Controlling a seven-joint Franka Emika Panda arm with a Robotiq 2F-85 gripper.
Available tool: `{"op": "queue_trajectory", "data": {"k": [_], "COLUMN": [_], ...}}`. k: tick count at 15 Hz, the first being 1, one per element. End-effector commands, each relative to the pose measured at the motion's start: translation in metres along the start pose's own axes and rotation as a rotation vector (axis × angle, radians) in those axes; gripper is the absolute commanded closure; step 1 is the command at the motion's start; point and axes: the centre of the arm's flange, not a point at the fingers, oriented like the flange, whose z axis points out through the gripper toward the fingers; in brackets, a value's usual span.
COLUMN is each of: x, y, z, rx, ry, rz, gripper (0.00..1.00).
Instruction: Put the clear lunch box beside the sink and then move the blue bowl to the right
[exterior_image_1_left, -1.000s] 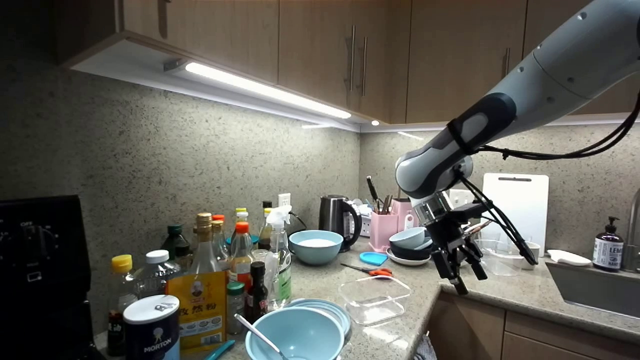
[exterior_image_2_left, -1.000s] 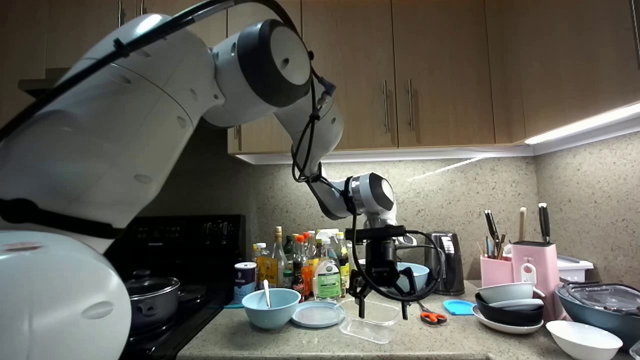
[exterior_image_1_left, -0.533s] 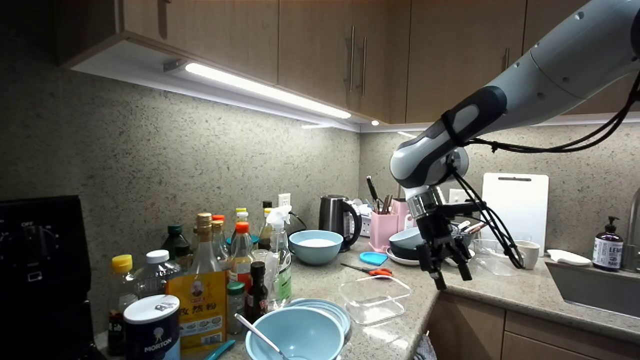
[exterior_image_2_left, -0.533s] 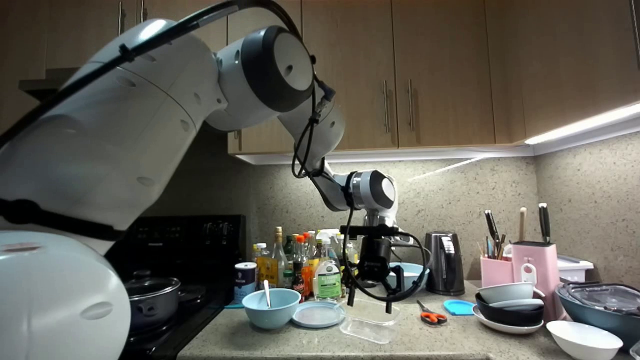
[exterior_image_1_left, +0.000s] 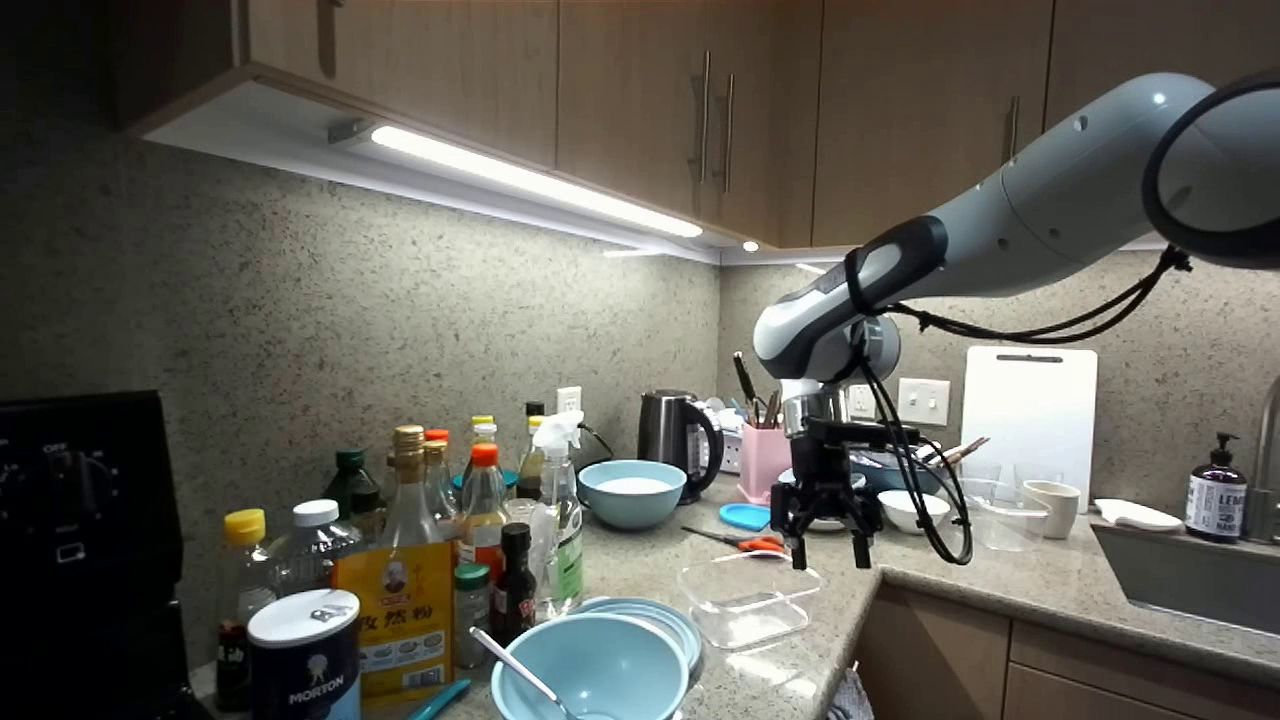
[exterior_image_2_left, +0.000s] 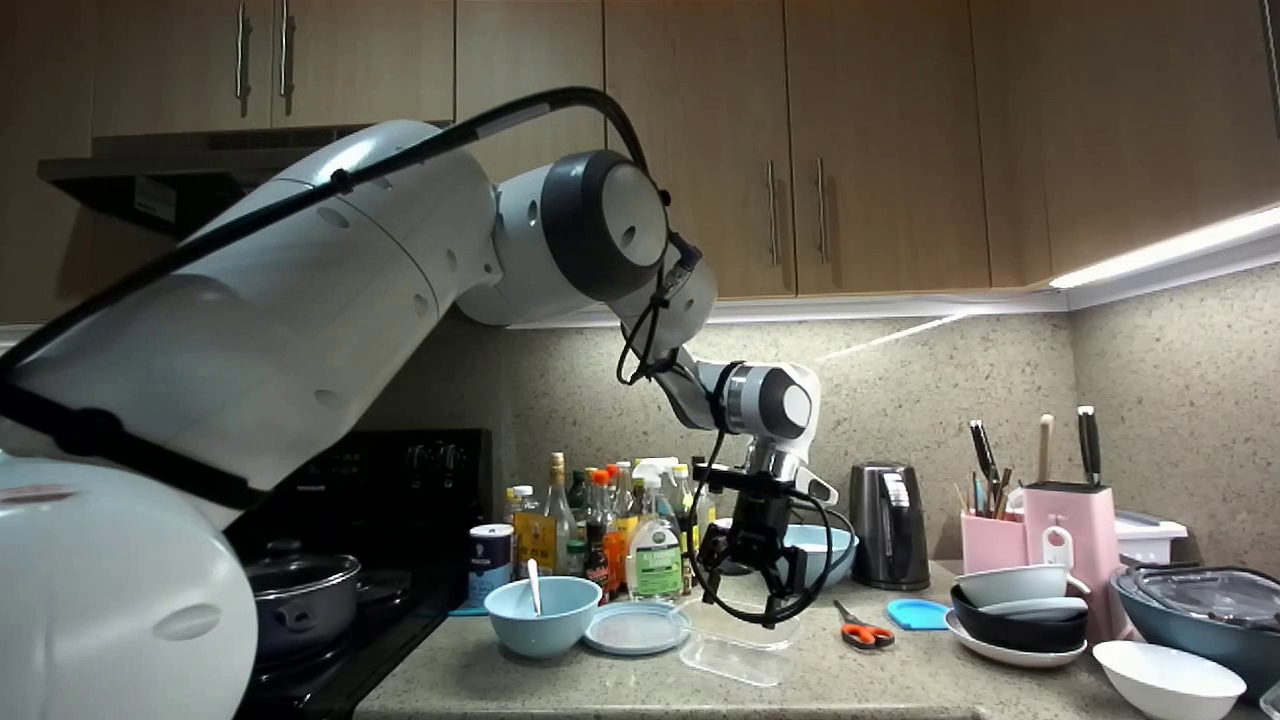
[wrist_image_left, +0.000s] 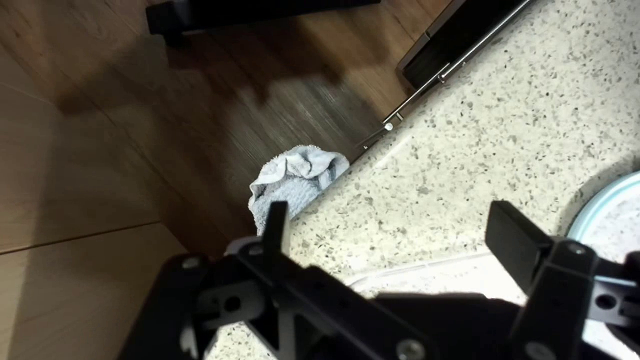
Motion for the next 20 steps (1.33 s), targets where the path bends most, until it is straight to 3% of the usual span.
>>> {"op": "queue_trajectory", "data": {"k": [1,3,6,10,11,16,17,18,20], "x": [-0.001,0.023,0.059,0.094,0.064,0.078,0.081,0.081,0.081], "y": [-0.002,0.006,0.025,0.028,0.032,0.025,0.024,0.022,0.021], "z": [-0.001,0.0,0.001,0.006,0.014,0.021,0.022,0.022,0.024], "rx": [0.0,-0.068,-0.156,-0.21,-0.177,-0.178,-0.172,-0.168,-0.161], "ry": [0.001,0.065,0.082,0.098,0.094,0.098,0.087,0.085,0.086], "rz": [-0.003,0.047,0.051,0.029,0.029,-0.007,-0.011,-0.012,-0.009], "gripper": [0.0,0.0,0.0,0.0,0.0,0.0,0.25,0.26,0.4]}}
